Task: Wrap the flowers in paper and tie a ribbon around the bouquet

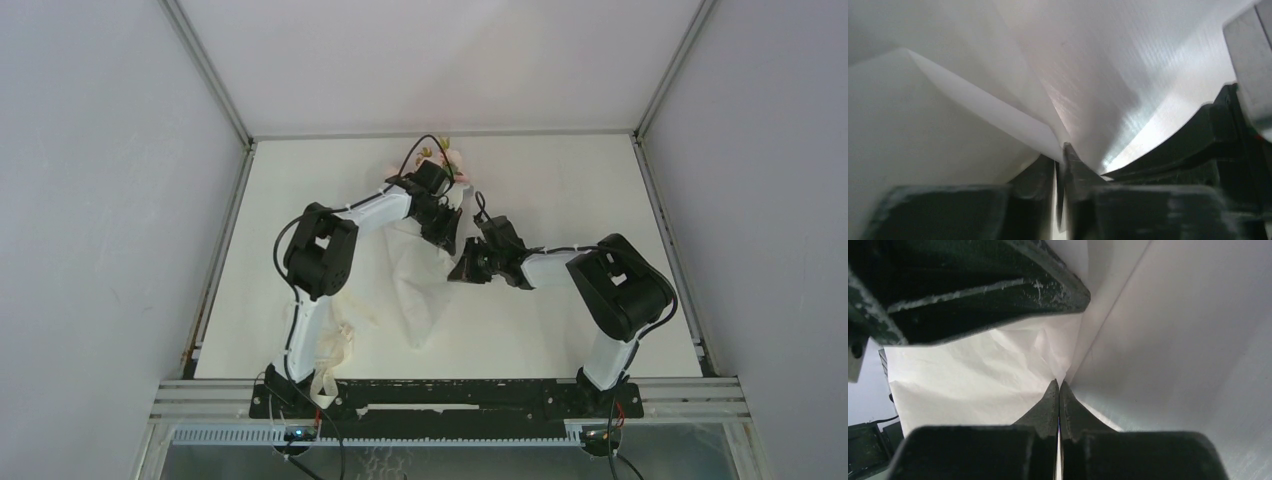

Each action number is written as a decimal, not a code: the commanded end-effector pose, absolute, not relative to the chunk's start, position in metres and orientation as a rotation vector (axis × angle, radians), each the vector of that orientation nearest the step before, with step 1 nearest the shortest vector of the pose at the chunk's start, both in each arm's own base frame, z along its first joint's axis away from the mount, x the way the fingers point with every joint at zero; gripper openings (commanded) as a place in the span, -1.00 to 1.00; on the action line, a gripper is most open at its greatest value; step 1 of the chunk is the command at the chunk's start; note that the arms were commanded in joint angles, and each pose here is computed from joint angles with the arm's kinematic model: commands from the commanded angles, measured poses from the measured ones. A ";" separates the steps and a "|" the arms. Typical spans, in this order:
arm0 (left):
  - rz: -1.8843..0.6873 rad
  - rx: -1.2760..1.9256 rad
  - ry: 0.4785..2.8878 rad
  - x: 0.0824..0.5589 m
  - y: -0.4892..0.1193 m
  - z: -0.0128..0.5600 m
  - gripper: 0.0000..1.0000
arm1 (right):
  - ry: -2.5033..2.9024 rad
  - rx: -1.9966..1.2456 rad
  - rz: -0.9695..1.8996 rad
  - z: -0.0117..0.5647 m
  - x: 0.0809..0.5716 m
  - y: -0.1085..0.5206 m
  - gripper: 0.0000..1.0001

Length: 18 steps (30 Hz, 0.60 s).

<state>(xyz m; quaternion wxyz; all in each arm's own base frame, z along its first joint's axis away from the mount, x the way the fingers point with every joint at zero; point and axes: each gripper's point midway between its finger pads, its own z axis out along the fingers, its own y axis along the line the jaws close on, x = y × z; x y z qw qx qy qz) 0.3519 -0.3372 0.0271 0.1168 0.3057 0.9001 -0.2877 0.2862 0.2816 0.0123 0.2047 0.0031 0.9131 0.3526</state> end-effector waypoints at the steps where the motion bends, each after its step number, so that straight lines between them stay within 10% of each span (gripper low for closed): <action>1: -0.823 0.963 2.452 0.368 -0.343 0.094 -0.41 | 2.489 0.046 0.978 0.021 0.299 0.279 -1.00; 4: -0.810 1.041 2.345 0.363 -0.338 0.145 0.43 | 2.496 0.075 0.976 0.017 0.298 0.276 -1.00; 7: -0.804 1.142 2.232 0.341 -0.324 0.190 0.61 | 2.494 0.090 0.998 0.016 0.297 0.278 -1.00; 18: -0.416 1.476 2.175 0.268 -0.264 0.109 -0.12 | 2.479 0.153 1.059 0.016 0.295 0.282 -1.00</action>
